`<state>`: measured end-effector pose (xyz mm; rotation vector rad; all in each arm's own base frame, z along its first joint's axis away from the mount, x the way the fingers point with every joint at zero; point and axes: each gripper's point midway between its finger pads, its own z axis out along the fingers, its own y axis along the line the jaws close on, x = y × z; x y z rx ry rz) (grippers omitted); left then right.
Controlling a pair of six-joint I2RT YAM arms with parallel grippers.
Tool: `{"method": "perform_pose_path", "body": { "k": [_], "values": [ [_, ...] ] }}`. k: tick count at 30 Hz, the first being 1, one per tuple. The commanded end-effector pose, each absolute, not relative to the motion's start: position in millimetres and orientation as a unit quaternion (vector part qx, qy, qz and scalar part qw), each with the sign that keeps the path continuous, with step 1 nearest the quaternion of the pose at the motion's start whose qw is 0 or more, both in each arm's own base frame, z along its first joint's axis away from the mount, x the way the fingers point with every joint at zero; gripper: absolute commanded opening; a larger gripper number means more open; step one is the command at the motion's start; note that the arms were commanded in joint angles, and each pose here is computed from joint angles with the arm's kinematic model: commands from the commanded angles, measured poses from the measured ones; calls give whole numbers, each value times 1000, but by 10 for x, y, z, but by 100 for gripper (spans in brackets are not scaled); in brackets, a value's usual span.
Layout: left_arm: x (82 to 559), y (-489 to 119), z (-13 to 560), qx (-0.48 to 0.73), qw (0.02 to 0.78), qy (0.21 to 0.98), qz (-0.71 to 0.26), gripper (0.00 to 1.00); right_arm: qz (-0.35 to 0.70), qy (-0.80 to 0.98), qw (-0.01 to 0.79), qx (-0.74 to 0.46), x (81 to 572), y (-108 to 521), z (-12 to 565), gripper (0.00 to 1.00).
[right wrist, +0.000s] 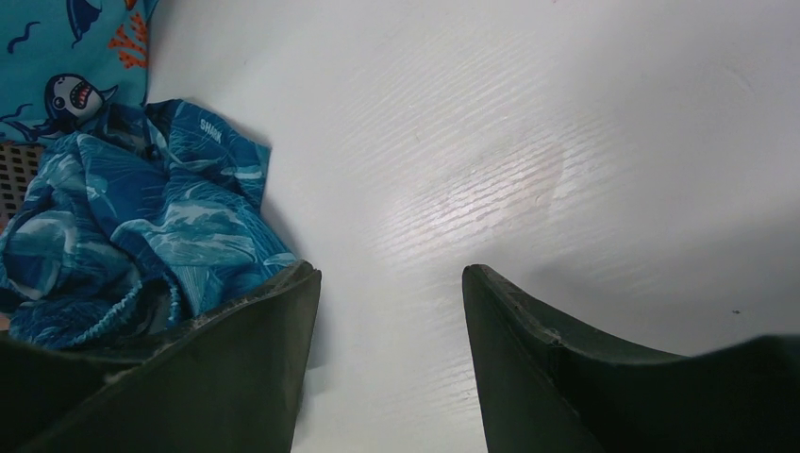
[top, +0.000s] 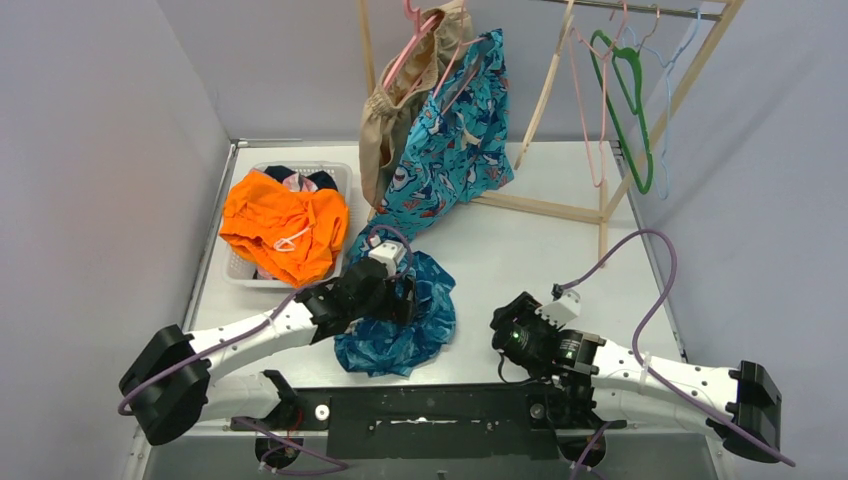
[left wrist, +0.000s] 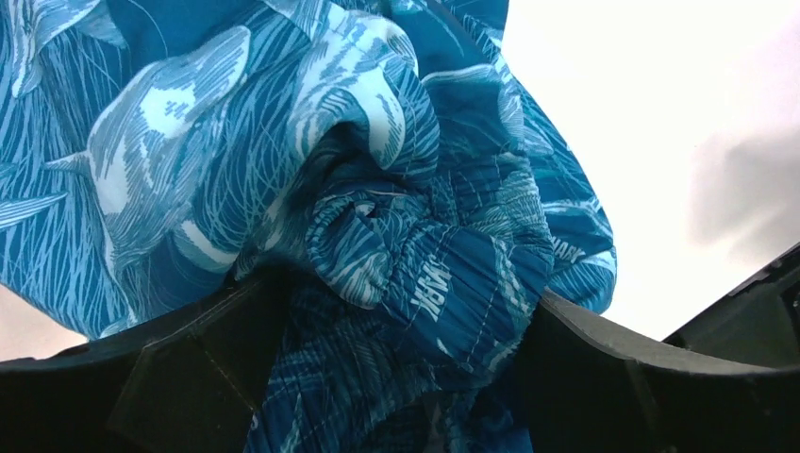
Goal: Remove the shorts from the hanger
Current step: Adjust the shorts at the center of the board.
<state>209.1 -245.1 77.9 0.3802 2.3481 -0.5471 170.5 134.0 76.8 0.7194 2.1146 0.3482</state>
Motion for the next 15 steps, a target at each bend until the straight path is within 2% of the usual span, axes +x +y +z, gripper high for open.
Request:
{"method": "perform_pose_path", "body": {
  "k": [1, 6, 11, 12, 15],
  "values": [
    [2179, -2654, 935, 137, 356, 886, -265, 83, 168, 826, 445, 303, 1795, 1440, 889, 58],
    [2034, -2686, 547, 134, 294, 900, -294, 84, 170, 827, 445, 298, 1810, 1486, 892, 58],
    [1889, -2646, 61, 134, 245, 930, -240, 84, 159, 834, 444, 288, 1816, 1529, 896, 59],
    [1870, -2638, 16, 137, 244, 934, -223, 82, 157, 835, 443, 286, 1816, 1533, 896, 59],
    [1818, -2601, -98, 151, 242, 943, -169, 58, 156, 837, 441, 286, 1814, 1543, 884, 59]
  ]
}}
